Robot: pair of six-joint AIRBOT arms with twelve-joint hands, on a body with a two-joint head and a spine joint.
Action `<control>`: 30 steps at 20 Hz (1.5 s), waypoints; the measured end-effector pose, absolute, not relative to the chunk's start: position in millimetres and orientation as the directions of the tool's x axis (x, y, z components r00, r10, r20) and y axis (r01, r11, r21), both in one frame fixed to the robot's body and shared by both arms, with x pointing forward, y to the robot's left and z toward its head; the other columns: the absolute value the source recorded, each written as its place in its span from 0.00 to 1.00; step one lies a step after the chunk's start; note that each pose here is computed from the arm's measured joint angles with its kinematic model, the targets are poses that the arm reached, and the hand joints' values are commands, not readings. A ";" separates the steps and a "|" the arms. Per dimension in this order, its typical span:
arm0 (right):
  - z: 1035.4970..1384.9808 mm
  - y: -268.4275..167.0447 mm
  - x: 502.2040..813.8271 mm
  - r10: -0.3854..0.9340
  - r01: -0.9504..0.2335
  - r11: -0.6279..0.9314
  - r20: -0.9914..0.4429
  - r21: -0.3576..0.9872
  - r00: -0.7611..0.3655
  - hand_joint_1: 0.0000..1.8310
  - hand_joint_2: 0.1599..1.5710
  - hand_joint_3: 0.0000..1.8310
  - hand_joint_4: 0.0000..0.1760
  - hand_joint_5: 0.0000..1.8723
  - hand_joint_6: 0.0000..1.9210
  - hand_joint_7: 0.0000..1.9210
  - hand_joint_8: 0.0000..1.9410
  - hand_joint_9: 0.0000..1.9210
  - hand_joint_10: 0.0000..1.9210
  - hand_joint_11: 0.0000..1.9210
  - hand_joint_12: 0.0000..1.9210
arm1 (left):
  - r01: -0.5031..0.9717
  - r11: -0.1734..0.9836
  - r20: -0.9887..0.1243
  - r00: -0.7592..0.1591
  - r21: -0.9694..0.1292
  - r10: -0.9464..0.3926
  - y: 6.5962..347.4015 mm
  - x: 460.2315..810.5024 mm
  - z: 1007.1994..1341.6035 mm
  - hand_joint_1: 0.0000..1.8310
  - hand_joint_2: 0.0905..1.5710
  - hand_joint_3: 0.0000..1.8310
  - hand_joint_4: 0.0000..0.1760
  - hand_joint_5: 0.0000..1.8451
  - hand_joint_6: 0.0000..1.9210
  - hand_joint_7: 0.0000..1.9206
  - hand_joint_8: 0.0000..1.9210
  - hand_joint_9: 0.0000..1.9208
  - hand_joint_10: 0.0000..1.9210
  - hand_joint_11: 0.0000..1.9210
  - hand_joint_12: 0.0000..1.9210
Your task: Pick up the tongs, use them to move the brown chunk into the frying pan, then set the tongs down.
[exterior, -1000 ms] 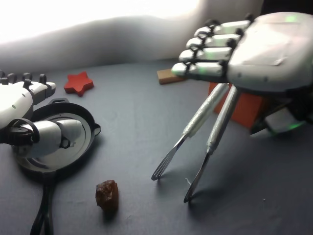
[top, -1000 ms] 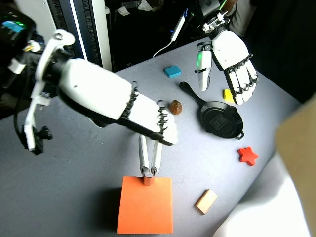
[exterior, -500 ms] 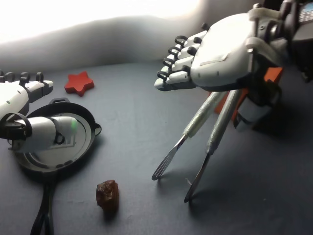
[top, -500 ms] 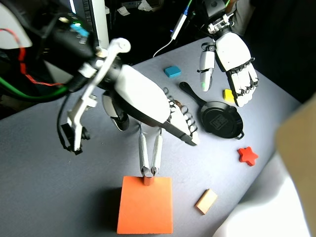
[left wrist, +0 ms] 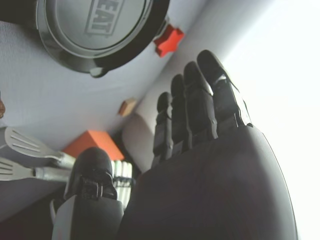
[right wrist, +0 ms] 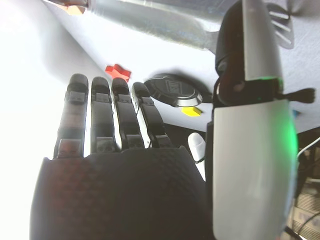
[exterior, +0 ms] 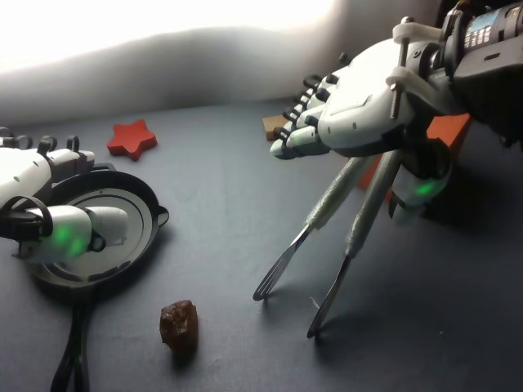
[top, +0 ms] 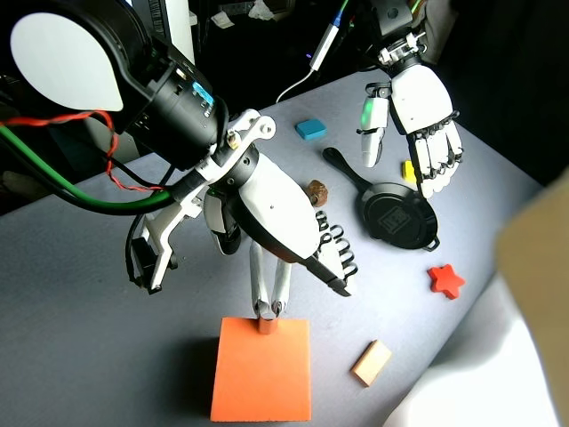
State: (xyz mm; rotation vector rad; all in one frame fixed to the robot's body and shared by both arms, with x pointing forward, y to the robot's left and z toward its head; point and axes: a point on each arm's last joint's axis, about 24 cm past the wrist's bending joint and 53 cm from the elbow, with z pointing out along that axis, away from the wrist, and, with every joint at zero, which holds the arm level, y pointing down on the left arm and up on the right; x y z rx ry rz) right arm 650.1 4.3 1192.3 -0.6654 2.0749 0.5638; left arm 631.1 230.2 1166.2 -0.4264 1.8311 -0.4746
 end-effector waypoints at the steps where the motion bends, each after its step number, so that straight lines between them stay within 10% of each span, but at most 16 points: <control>1: 1188.4 6.0 649.0 -0.260 -0.642 0.754 -0.834 0.140 -0.487 0.59 0.48 0.00 0.00 0.00 0.00 0.00 0.00 0.00 0.00 0.00 0.00 | -0.047 0.854 -0.807 -0.304 -0.518 -0.506 227.6 630.5 1165.3 0.00 0.80 0.00 0.22 0.07 0.00 0.11 0.00 0.12 0.00 0.00 0.38; 18: 1166.3 -1.6 670.5 -0.298 -0.629 0.774 -0.837 0.069 -0.459 0.60 0.52 0.01 0.00 0.00 0.00 0.00 0.00 0.00 0.00 0.00 0.00 | -0.016 0.866 -0.823 -0.306 -0.499 -0.479 222.4 631.5 1168.7 0.00 0.81 0.00 0.32 0.06 0.00 0.10 0.00 0.11 0.00 0.00 0.39; 30: 1163.5 -1.3 664.8 -0.286 -0.630 0.772 -0.837 0.087 -0.466 0.61 0.50 0.01 0.00 0.00 0.00 0.00 0.00 0.00 0.00 0.00 0.00 | -0.014 0.866 -0.821 -0.309 -0.500 -0.480 221.3 631.3 1168.1 0.00 0.80 0.00 0.17 0.08 0.00 0.10 0.00 0.10 0.00 0.00 0.37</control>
